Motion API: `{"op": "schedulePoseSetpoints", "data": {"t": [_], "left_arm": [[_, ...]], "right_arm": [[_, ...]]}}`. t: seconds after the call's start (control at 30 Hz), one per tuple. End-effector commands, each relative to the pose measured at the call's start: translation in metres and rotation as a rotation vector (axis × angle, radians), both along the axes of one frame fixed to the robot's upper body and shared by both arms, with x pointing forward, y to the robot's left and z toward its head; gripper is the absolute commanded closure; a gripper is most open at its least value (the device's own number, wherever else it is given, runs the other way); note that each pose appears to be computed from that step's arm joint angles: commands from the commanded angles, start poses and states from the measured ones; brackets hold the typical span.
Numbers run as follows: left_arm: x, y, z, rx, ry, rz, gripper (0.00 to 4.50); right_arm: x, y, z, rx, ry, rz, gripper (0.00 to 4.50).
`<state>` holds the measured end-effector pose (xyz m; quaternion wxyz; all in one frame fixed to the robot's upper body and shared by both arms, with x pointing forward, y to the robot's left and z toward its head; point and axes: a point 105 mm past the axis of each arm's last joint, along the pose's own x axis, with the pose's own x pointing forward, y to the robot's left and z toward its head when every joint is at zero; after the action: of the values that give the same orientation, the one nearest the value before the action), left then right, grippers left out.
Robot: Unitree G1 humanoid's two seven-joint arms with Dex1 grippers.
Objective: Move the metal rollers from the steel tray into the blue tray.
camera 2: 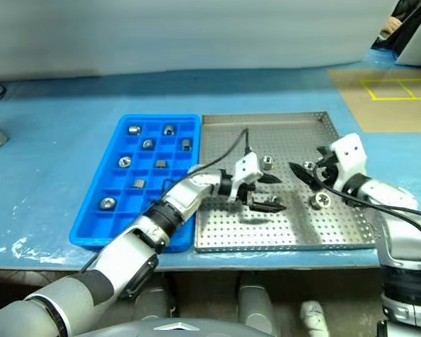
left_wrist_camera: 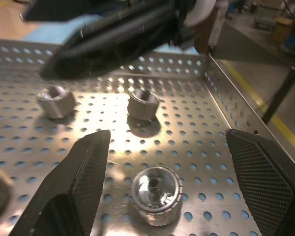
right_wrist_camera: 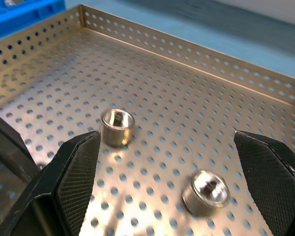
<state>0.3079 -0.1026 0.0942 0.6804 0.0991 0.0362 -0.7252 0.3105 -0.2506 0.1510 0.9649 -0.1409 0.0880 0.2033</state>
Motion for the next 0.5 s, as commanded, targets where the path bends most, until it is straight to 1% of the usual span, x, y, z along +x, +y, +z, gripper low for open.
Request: {"op": "schedulePoseSetpoints", "data": {"t": [0.03, 0.13, 0.2, 0.23, 0.27, 0.37, 0.4, 0.5], "left_arm": [[0.001, -0.006, -0.009, 0.084, -0.08, -0.015, 0.55], [0.008, 0.002, -0.032, 0.205, -0.134, 0.023, 0.55], [0.011, 0.002, -0.03, 0.171, -0.129, 0.054, 0.93], [0.012, 0.001, -0.026, 0.135, -0.117, 0.063, 1.11], [0.014, -0.001, -0.017, 0.084, -0.096, 0.086, 1.42], [0.025, -0.005, 0.015, -0.122, 0.095, 0.17, 2.47], [0.029, -0.003, 0.025, -0.181, 0.147, 0.184, 2.74], [0.032, 0.007, 0.043, -0.27, 0.212, 0.175, 2.74]], "right_arm": [[-0.011, -0.005, 0.021, -0.01, -0.071, -0.027, 0.0], [-0.016, -0.007, 0.018, -0.007, -0.067, -0.039, 0.0], [-0.016, -0.008, 0.015, -0.001, -0.066, -0.043, 0.0], [-0.015, -0.008, 0.014, 0.001, -0.065, -0.044, 0.0], [-0.014, -0.008, 0.012, 0.003, -0.064, -0.044, 0.0], [-0.007, -0.003, 0.006, -0.001, -0.059, -0.027, 0.0], [-0.003, 0.001, 0.004, 0.002, -0.058, -0.012, 0.0], [0.008, 0.012, 0.002, 0.01, -0.065, 0.025, 0.0]]}}
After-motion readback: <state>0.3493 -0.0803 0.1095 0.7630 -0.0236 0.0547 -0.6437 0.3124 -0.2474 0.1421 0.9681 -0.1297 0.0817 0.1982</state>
